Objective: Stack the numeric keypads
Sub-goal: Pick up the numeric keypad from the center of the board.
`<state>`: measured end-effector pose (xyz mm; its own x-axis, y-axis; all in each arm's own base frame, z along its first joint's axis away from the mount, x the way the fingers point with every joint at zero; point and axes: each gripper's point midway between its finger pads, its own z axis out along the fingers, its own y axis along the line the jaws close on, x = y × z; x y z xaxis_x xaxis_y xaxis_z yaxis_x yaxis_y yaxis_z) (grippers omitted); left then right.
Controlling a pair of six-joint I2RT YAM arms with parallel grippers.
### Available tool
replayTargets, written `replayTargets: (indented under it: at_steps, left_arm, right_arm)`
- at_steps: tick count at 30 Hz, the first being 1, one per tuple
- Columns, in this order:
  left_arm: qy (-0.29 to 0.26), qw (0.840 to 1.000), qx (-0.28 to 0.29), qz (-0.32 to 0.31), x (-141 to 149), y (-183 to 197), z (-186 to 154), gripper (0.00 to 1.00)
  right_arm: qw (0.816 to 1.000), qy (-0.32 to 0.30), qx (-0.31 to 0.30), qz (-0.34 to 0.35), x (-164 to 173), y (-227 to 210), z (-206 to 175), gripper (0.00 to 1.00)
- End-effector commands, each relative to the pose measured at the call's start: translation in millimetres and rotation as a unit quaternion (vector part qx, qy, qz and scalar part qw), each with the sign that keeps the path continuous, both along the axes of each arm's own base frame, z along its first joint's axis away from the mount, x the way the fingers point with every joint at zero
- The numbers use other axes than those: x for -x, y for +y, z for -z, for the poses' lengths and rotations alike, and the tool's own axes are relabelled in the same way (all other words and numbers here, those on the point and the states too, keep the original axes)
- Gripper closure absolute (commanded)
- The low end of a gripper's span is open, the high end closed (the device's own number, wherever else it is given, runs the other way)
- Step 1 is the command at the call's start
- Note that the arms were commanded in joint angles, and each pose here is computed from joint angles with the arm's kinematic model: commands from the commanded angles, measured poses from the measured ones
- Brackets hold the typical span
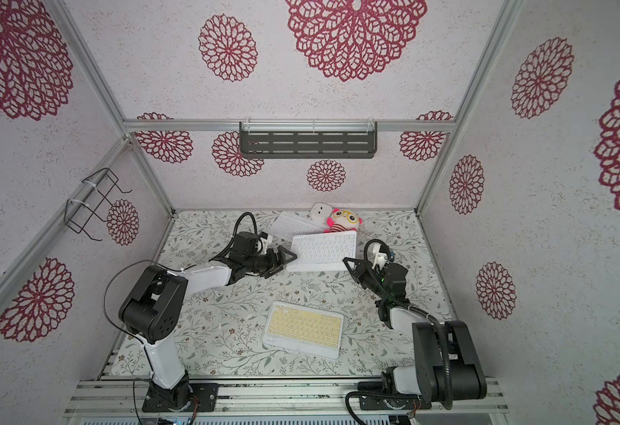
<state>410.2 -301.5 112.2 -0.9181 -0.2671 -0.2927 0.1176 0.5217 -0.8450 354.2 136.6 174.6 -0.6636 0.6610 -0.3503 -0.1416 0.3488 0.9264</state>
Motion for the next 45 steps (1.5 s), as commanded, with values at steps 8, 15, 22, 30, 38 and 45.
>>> replayTargets:
  at_steps: [8, 15, 22, 30, 38, 45]
  left_arm:
    - [-0.046, 0.989, 0.125, 0.06, -16.7, -33.4, -42.0, 0.16]
    - [-0.066, 0.972, 0.211, 0.077, -12.4, -32.1, -68.3, 0.39]
    - [-0.075, 0.96, 0.259, 0.08, -7.9, -21.2, -79.4, 0.61]
    - [-0.078, 0.956, 0.268, 0.086, -1.6, -19.8, -86.7, 0.85]
    - [-0.074, 0.955, 0.277, 0.078, 4.8, -14.8, -100.1, 1.0]
    - [-0.055, 0.952, 0.293, 0.076, 26.7, -3.1, -115.5, 1.0]
  right_arm:
    - [0.998, -0.061, -0.019, -0.023, 12.0, 14.0, -43.3, 0.92]
    - [0.997, -0.064, -0.026, -0.027, 17.8, 15.7, -47.0, 0.91]
    - [0.997, -0.068, -0.028, -0.027, 17.6, 16.3, -50.1, 0.9]
    - [0.997, -0.069, -0.02, -0.031, 16.1, 18.7, -49.6, 0.84]
    - [0.998, -0.051, 0.037, -0.012, 12.1, 16.5, -41.2, 0.25]
    - [0.99, -0.009, 0.135, 0.043, 14.8, -8.5, -26.2, 0.09]
